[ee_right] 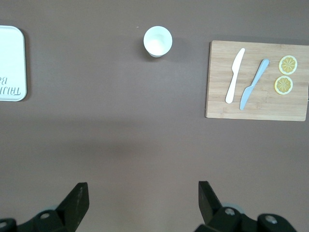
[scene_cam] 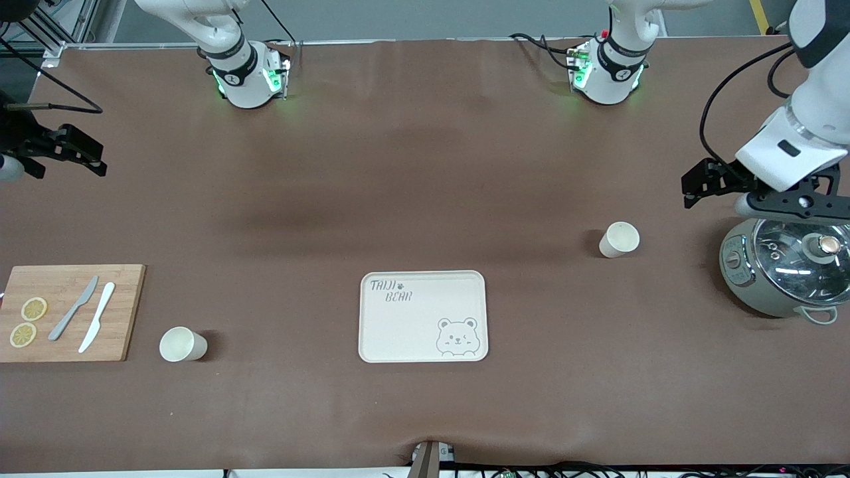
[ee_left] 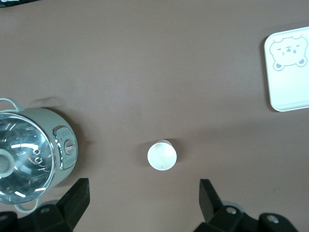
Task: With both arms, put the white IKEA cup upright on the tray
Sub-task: 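Reach the left gripper to the pot cup while the right gripper reaches the board cup, then grasp the cup with the left gripper while the right gripper grasps the board cup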
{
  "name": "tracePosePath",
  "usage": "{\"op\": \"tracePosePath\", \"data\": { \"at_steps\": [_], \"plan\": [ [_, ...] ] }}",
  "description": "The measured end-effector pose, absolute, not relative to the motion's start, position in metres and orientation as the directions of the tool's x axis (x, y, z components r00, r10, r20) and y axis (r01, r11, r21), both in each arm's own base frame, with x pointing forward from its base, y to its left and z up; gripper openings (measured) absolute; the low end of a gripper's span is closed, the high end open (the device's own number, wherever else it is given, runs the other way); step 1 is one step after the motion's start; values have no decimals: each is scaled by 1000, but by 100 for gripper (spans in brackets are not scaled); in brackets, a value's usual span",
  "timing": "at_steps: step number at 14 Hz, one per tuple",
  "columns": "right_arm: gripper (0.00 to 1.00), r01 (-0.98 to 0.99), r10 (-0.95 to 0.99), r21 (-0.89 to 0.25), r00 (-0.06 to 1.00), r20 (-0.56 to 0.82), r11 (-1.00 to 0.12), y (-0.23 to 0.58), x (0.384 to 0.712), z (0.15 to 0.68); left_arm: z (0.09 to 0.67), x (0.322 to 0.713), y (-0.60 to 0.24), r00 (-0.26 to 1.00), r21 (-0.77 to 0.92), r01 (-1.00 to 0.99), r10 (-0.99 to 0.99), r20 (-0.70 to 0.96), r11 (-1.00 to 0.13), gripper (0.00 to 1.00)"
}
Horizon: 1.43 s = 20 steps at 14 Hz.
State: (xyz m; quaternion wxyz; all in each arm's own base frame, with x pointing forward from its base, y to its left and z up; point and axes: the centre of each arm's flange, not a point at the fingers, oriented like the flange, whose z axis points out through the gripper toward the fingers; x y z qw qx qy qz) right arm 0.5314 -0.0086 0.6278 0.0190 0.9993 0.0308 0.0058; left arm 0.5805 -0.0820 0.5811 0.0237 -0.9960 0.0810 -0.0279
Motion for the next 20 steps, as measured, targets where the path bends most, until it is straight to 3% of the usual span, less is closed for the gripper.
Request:
{"op": "tracePosePath", "data": {
  "at_steps": [5, 10, 15, 20],
  "plan": [
    [100, 65, 65, 45, 998, 19, -997, -7, 535, 626, 460, 580, -57, 981, -46, -191, -192, 15, -981, 100],
    [100, 28, 31, 54, 997, 64, -998, -29, 572, 590, 355, 556, -2, 973, -10, -225, -225, 50, -974, 100],
    [100, -19, -13, 64, 995, 98, -998, -62, 620, 520, 291, 539, -9, 966, -11, -236, -236, 105, -972, 100],
    [100, -39, -32, 63, 993, 110, -997, -78, 653, 447, 261, 533, -13, 967, 0, -242, -241, 88, -970, 100]
  ]
}}
